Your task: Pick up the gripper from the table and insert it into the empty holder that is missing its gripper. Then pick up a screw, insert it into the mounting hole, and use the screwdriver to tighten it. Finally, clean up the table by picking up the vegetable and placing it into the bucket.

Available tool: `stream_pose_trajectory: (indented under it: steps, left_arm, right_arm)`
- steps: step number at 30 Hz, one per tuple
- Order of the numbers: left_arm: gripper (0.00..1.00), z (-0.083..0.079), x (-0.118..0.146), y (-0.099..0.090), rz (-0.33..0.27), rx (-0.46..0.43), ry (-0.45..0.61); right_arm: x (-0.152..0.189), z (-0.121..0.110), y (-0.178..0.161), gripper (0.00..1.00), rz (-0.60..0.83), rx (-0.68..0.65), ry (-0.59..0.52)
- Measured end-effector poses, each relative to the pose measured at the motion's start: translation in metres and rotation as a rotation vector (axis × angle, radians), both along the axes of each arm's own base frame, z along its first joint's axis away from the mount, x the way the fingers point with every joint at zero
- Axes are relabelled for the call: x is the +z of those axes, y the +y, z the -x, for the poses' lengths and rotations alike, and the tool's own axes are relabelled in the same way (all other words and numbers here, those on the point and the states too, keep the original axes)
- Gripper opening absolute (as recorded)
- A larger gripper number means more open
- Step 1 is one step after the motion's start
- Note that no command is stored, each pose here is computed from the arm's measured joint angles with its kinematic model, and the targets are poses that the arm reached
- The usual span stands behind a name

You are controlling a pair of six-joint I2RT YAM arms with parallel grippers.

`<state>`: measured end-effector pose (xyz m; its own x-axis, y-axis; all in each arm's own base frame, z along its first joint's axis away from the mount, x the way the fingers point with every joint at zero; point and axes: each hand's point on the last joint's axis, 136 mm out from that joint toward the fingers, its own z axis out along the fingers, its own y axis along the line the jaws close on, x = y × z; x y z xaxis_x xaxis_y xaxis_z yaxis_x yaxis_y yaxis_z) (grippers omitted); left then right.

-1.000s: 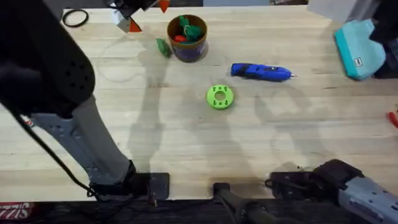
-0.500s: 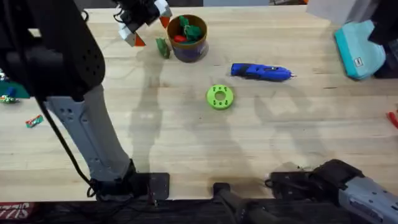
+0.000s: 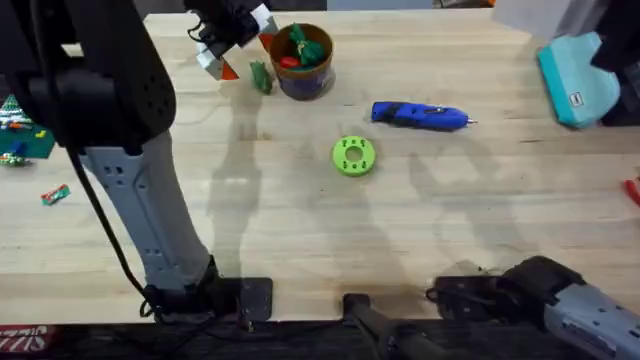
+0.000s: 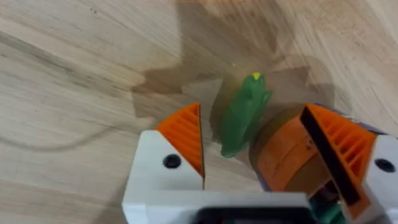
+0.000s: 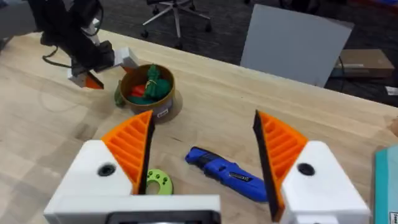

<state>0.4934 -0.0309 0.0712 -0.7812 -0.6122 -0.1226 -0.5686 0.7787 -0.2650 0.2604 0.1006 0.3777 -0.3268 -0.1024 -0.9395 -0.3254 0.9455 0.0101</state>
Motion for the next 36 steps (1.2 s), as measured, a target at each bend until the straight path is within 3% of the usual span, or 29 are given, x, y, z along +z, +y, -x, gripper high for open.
stream_pose_trajectory:
  steps: [8, 13, 18, 22, 28, 36]
  left_arm:
    - [0.942, 0.007, -0.001, 0.006, 0.033, -0.003, 0.032]
    - [0.943, 0.013, -0.005, 0.024, 0.067, 0.017, 0.063]
    - [0.944, 0.008, -0.010, 0.037, 0.065, 0.041, 0.050]
    - [0.932, 0.000, -0.009, 0.030, 0.067, 0.024, 0.014]
    - [0.904, -0.004, -0.005, 0.006, 0.124, -0.028, -0.006]
    - [0.901, 0.006, -0.003, 0.009, 0.128, -0.054, 0.028]
  right_arm:
    - [-0.005, -0.004, 0.002, 0.900, 0.008, 0.000, 0.017]
    - [-0.005, -0.004, 0.002, 0.900, 0.007, 0.000, 0.016]
    - [-0.004, -0.004, 0.002, 0.900, 0.006, 0.000, 0.013]
    - [0.000, -0.005, 0.002, 0.900, 0.000, 0.000, 0.000]
    - [0.001, -0.007, 0.003, 0.900, -0.003, 0.000, -0.008]
    - [-0.010, -0.016, 0.007, 0.900, 0.013, 0.000, 0.029]
